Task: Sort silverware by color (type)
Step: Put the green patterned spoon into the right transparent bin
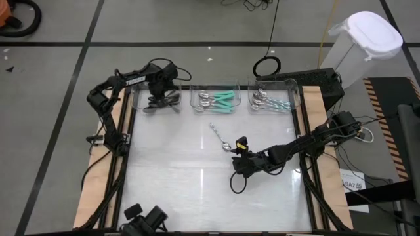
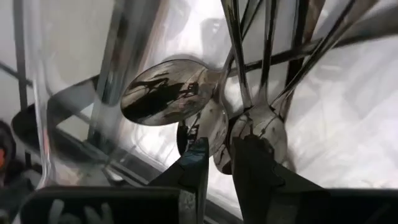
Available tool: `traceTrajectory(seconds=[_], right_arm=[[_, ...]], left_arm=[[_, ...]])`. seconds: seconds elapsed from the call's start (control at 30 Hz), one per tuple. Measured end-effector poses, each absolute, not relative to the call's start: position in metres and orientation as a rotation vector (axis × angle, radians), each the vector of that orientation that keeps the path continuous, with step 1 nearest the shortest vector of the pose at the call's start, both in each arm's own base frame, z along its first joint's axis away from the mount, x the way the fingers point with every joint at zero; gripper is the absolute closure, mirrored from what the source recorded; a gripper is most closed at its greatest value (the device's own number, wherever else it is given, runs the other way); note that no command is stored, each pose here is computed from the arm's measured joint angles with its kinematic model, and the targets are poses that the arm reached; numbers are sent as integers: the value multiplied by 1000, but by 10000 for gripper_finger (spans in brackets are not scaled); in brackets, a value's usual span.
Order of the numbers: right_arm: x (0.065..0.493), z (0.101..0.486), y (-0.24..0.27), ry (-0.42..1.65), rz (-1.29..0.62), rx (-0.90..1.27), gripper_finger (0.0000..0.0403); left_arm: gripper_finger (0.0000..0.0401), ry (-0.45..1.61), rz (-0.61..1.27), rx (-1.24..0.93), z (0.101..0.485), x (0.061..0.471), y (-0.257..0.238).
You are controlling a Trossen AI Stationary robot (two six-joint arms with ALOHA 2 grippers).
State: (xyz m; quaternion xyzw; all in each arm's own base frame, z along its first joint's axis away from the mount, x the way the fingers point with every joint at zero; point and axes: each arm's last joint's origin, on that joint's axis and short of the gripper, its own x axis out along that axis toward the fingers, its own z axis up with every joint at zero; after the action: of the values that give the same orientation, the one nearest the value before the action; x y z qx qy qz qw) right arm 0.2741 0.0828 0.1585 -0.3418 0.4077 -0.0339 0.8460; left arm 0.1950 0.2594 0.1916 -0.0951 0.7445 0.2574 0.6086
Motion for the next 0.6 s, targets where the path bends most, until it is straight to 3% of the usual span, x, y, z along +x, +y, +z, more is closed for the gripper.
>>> traceTrajectory(seconds=[0.33,0.6], right_arm=[[275,159,80,857,-110,-666,245],[281,161,68,829,-167,-598,245]], left_arm=[[329,1481,748,-306,240,203,228],[329,1248,623,-235,288,218,174]])
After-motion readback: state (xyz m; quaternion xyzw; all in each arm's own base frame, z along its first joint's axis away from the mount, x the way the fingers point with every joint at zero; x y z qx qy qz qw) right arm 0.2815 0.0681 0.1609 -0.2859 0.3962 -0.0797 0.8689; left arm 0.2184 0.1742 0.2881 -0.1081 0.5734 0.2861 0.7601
